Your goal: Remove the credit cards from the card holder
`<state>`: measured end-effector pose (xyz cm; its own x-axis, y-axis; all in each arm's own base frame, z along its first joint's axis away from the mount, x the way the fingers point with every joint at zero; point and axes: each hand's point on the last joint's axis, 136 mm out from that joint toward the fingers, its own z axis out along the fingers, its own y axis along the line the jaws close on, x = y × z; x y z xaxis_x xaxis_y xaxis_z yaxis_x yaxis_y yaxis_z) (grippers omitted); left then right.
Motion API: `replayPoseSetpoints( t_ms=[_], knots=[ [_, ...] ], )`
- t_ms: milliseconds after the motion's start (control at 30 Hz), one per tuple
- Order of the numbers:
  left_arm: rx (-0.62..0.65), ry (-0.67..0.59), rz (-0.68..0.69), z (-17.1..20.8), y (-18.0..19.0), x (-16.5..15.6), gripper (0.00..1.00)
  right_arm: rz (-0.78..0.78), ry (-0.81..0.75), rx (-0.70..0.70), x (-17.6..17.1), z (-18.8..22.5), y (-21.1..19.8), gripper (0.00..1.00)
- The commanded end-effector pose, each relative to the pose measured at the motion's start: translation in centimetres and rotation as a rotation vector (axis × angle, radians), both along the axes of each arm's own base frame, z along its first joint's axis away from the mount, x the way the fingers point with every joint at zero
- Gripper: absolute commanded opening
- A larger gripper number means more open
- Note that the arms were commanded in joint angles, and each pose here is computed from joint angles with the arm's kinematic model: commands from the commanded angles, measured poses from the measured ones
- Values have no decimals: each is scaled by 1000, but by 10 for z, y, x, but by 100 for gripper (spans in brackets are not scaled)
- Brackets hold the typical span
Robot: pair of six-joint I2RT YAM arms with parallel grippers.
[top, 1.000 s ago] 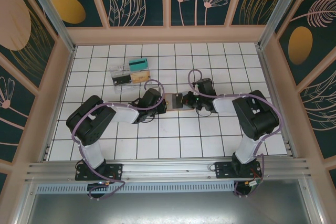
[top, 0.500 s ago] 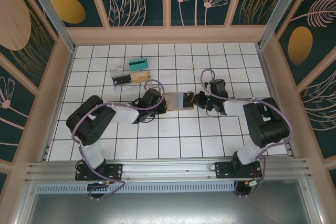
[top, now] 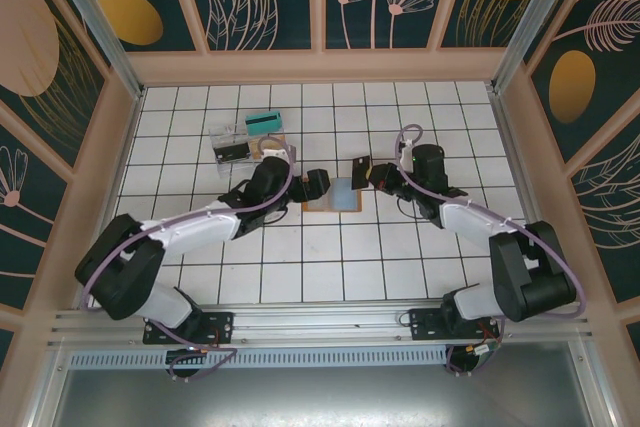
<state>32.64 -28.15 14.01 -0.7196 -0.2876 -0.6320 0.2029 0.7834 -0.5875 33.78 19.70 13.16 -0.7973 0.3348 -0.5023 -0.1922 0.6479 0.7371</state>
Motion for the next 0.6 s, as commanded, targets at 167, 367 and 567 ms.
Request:
replayPoseSetpoints(
  t_ms=[167,367,567],
  knots=[
    [-204,-56,-55,32,-11,-9,84,152,-191,166,-24,35,24,0],
    [-353,-39,-142,41,-25,-13,49,216,-258,265,-43,46,29,0],
    [-450,-48,-202,51,-34,-19,31,270,-307,346,-58,59,32,0]
  ],
)
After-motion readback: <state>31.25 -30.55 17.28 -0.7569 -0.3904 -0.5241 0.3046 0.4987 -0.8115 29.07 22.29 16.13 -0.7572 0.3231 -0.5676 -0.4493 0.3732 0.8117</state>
